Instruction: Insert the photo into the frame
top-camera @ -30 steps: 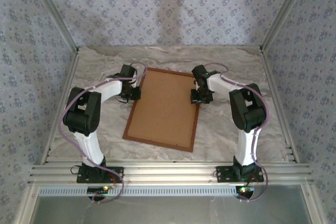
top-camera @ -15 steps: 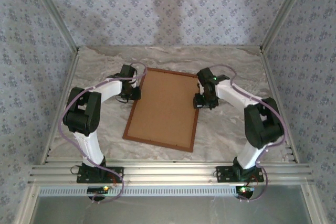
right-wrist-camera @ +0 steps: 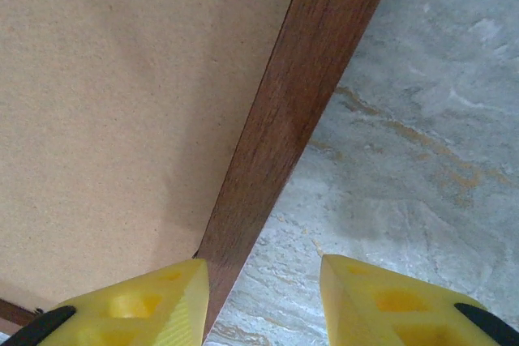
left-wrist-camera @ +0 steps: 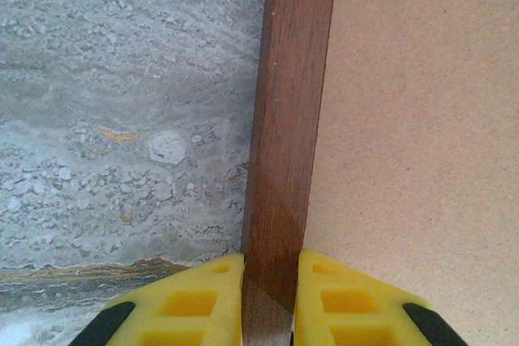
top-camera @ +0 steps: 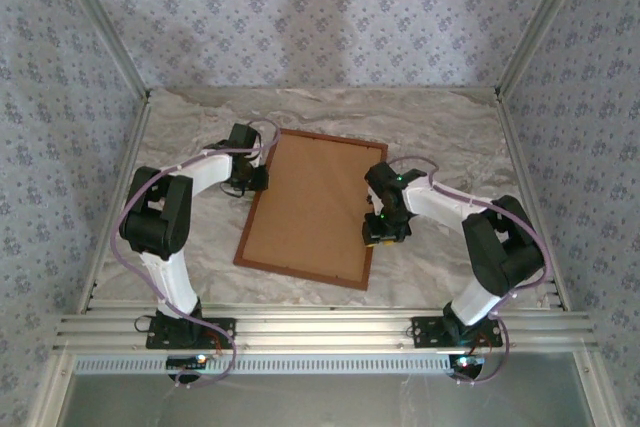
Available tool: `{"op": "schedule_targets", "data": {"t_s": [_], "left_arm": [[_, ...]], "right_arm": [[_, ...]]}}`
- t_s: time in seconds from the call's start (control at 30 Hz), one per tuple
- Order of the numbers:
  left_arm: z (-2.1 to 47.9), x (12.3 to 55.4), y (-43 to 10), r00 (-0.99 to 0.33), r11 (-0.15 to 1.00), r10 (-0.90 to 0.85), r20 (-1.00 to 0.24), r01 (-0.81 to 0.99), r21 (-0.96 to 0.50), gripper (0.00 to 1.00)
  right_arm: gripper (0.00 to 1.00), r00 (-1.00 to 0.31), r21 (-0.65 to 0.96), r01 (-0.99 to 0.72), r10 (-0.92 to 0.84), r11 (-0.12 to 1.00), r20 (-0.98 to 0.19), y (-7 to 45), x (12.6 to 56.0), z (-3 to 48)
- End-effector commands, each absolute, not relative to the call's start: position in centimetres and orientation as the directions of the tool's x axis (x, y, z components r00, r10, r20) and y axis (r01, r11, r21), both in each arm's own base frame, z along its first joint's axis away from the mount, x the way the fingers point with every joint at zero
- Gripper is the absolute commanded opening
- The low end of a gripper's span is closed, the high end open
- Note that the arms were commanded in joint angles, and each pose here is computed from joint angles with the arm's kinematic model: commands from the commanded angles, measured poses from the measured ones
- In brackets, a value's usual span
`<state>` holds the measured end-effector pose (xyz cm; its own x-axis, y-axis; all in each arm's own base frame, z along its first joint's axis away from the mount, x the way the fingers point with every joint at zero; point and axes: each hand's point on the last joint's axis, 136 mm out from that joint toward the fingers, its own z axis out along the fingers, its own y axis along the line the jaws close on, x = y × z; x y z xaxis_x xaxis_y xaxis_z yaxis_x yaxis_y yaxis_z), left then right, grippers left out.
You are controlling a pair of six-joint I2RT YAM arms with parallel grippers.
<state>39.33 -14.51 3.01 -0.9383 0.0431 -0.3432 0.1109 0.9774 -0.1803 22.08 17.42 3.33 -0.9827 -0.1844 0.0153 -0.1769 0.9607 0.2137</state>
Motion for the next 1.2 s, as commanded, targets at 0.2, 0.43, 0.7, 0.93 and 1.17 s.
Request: {"op": "schedule_targets", "data": {"t_s": [0.2, 0.43, 0.7, 0.93, 1.17], "left_arm": [[0.9, 36.9, -13.7, -0.967, 0.984, 0.049, -0.251, 0.09, -0.156, 0.19], [0.9, 36.9, -13.7, -0.967, 0.983, 0.045, -0.251, 0.087, -0.159, 0.19], [0.9, 36.9, -13.7, -0.967, 0.983, 0.043, -0.251, 0.086, -0.162, 0.19], [1.1, 36.7, -13.6, -0.966, 0.984, 0.046, -0.254, 0.087, -0.153, 0.19], [1.6, 36.6, -13.6, -0.964, 0.983, 0.042, -0.263, 0.086, -0.159, 0.19]], "right_arm": [[0.42, -0.98, 0.221, -0.16, -0.181, 0.962, 0.078, 18.0, 20.8, 1.6], [0.42, -0.982, 0.253, -0.153, -0.175, 0.955, 0.067, 19.6, 21.2, 0.8], [0.42, -0.986, 0.319, -0.142, -0.164, 0.937, 0.041, 21.9, 22.7, 0.6], [0.47, -0.991, 0.325, -0.119, -0.094, 0.938, -0.094, 19.1, 26.0, 5.7], [0.51, -0.986, 0.452, 0.001, 0.077, 0.892, -0.149, 16.9, 31.8, 4.8]]}}
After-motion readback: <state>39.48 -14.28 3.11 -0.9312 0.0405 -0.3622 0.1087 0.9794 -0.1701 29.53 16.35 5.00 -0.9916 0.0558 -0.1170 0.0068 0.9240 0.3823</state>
